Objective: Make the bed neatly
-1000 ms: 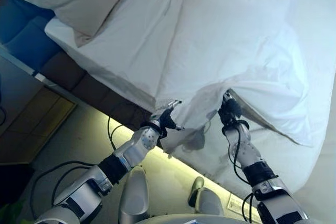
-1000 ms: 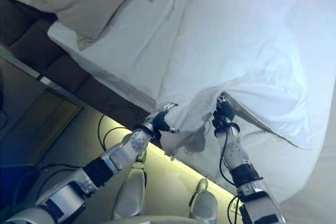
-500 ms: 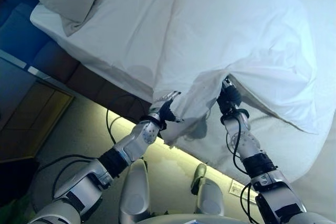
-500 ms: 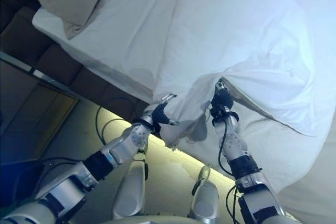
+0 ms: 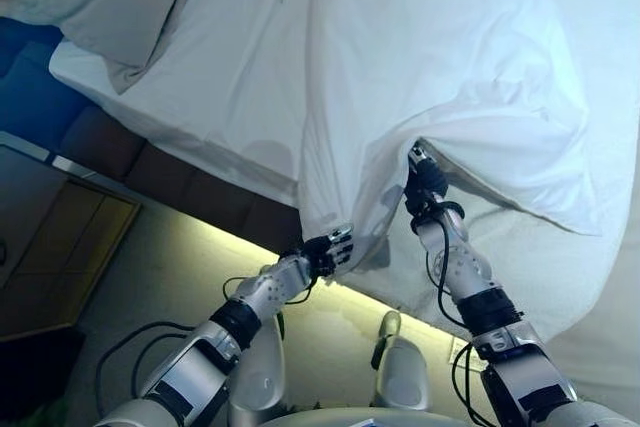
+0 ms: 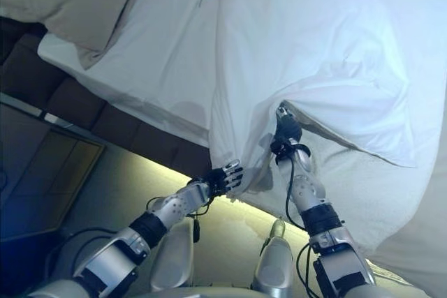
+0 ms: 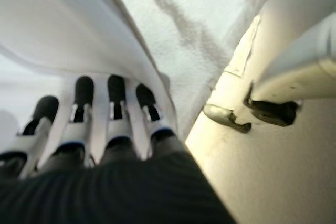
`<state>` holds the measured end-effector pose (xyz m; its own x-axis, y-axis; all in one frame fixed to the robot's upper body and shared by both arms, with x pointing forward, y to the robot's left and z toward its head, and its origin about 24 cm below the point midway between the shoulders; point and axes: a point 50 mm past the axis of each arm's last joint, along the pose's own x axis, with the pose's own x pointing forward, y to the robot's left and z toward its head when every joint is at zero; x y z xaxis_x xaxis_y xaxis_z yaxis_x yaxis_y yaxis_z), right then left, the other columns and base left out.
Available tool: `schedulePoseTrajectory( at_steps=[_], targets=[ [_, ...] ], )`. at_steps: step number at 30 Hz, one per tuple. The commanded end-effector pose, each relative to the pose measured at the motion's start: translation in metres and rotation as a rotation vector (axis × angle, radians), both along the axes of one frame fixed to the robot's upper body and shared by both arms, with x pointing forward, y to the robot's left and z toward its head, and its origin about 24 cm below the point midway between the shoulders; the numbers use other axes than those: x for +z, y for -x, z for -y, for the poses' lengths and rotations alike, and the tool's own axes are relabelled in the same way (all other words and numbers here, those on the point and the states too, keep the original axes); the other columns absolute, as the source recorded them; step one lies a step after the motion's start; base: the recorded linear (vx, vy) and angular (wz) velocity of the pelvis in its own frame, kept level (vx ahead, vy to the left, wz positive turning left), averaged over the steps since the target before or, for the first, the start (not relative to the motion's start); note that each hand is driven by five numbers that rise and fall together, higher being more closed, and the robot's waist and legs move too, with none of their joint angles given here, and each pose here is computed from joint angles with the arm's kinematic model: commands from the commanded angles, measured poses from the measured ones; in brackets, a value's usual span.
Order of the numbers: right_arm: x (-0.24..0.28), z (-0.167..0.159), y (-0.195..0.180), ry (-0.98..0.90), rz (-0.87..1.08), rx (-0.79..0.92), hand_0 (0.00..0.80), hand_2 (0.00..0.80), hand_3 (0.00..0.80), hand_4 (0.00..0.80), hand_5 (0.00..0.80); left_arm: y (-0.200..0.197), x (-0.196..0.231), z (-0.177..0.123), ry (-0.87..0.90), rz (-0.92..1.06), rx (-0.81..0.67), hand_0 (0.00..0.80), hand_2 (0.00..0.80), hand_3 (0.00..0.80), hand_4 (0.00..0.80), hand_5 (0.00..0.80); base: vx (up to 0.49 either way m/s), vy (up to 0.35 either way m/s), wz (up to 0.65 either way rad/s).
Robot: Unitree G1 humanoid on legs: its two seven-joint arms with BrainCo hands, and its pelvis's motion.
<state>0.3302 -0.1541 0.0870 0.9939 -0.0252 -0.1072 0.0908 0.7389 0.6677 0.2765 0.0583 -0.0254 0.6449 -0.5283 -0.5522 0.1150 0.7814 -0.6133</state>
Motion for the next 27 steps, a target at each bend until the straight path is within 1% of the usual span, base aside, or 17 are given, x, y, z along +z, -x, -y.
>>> schedulePoseTrajectory(
  at_steps=[1,2,4,5,7,10,14,16,20,23,27],
  targets=[
    [0.054,0.01,0.0,-0.006,0.239,0.001,0.8,0.8,0.8,0.8,0.8,0.048,-0.024,0.02,-0.016,-0.1,-0.188,0.0,0.0,0.0,0.0,0.0,0.0,0.0,0.0],
    [0.052,0.012,0.001,-0.005,0.237,-0.005,0.8,0.8,0.8,0.8,0.8,0.047,-0.024,0.017,-0.025,-0.092,-0.179,0.0,0.0,0.0,0.0,0.0,0.0,0.0,0.0],
    [0.046,0.023,0.004,0.0,0.225,-0.035,0.8,0.8,0.8,0.8,0.8,0.043,-0.022,-0.001,-0.039,-0.086,-0.147,0.0,0.0,0.0,0.0,0.0,0.014,-0.004,0.03],
    [0.046,0.025,0.005,0.0,0.223,-0.041,0.8,0.8,0.8,0.8,0.8,0.042,-0.021,-0.003,-0.032,-0.091,-0.141,0.0,0.0,0.0,0.0,0.0,0.028,-0.002,0.06],
    [0.042,0.031,0.007,0.001,0.218,-0.064,0.8,0.8,0.8,0.8,0.8,0.041,-0.013,-0.011,0.029,-0.112,-0.126,0.0,0.0,0.0,0.0,0.0,0.033,0.011,0.05],
    [0.035,0.044,0.012,-0.001,0.209,-0.087,0.8,0.8,0.8,0.8,0.8,0.048,-0.001,-0.015,0.115,-0.157,-0.163,0.0,0.0,0.0,0.0,0.0,0.025,0.01,0.01],
    [0.032,0.056,0.015,0.006,0.206,-0.112,0.8,0.8,0.8,0.8,0.8,0.065,0.007,-0.012,0.198,-0.234,-0.259,0.0,0.0,0.0,0.0,0.0,0.0,0.0,0.0],
    [0.033,0.061,0.016,0.01,0.202,-0.125,0.8,0.8,0.8,0.8,0.8,0.078,0.009,-0.012,0.237,-0.29,-0.33,0.0,0.0,0.0,0.0,0.0,0.0,0.0,0.0],
    [0.031,0.066,0.018,0.007,0.199,-0.134,0.8,0.8,0.8,0.8,0.8,0.097,0.01,-0.009,0.29,-0.337,-0.443,0.0,0.0,0.0,0.0,0.0,0.0,0.0,0.0],
    [0.029,0.068,0.018,0.004,0.197,-0.136,0.8,0.8,0.8,0.8,0.8,0.106,0.014,-0.003,0.366,-0.381,-0.48,0.0,0.0,0.0,0.0,0.0,0.001,-0.012,0.0],
    [0.026,0.068,0.015,0.001,0.194,-0.132,0.8,0.8,0.8,0.8,0.8,0.115,0.025,0.012,0.549,-0.509,-0.495,0.0,0.0,0.0,0.0,0.0,-0.005,-0.044,0.0]
  ],
)
